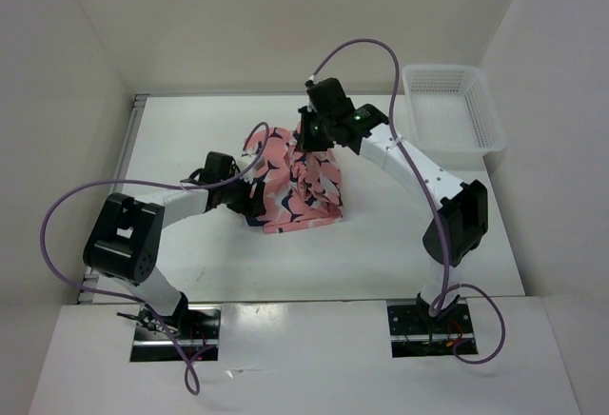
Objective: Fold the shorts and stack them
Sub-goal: Fold the shorts
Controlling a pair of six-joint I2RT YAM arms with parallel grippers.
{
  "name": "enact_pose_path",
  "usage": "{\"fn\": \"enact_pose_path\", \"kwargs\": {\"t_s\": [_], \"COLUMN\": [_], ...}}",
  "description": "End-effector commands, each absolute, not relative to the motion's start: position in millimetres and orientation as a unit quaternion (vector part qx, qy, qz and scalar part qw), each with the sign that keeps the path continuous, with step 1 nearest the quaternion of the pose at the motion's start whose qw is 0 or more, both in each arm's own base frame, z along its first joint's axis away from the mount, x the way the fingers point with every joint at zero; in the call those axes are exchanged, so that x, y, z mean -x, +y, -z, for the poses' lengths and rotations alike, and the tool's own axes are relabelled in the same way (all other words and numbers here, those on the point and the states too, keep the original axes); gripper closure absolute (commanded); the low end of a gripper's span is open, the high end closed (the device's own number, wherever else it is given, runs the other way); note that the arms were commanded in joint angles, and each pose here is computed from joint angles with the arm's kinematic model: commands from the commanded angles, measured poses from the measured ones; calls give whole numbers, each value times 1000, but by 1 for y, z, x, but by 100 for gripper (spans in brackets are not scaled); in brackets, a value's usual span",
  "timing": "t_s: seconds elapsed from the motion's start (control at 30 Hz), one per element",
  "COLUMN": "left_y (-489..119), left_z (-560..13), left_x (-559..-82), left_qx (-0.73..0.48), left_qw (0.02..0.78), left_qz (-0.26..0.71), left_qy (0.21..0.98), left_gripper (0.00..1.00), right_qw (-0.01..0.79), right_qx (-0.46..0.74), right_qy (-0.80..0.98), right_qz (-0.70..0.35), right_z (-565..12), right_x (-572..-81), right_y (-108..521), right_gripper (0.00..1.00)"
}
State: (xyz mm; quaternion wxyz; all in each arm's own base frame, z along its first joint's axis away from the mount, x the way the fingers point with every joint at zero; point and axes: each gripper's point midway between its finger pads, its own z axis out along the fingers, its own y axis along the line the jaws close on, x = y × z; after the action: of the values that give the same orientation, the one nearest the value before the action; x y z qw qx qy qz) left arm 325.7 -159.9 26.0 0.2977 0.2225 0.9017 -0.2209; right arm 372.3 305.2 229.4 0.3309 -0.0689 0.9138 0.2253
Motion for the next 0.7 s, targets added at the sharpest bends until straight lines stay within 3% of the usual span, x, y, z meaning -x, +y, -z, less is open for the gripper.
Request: {"fn": "enact_pose_path", "kwargs": {"t_s": [0.0, 0.47, 0.67], "left_y": [-170, -166, -144], "left_z": [-32, -47, -94], "left_x": [-333, -333, -338], "left_qx": [-234, -231, -210], "left_qw": [311, 323, 364], "left_qz": [240, 239, 231], "left_qy": [889, 886, 878], "left_gripper": [27, 29, 24], "right_qw": [351, 328, 328], "right_qx": [82, 90, 90], "right_qy": [895, 898, 898], "right_qz": [-263, -278, -278], "right_z": [-254, -229, -226], "right_x": [-374, -375, -377], "right_y": [335, 378, 380], "right_gripper": [100, 100, 100]}}
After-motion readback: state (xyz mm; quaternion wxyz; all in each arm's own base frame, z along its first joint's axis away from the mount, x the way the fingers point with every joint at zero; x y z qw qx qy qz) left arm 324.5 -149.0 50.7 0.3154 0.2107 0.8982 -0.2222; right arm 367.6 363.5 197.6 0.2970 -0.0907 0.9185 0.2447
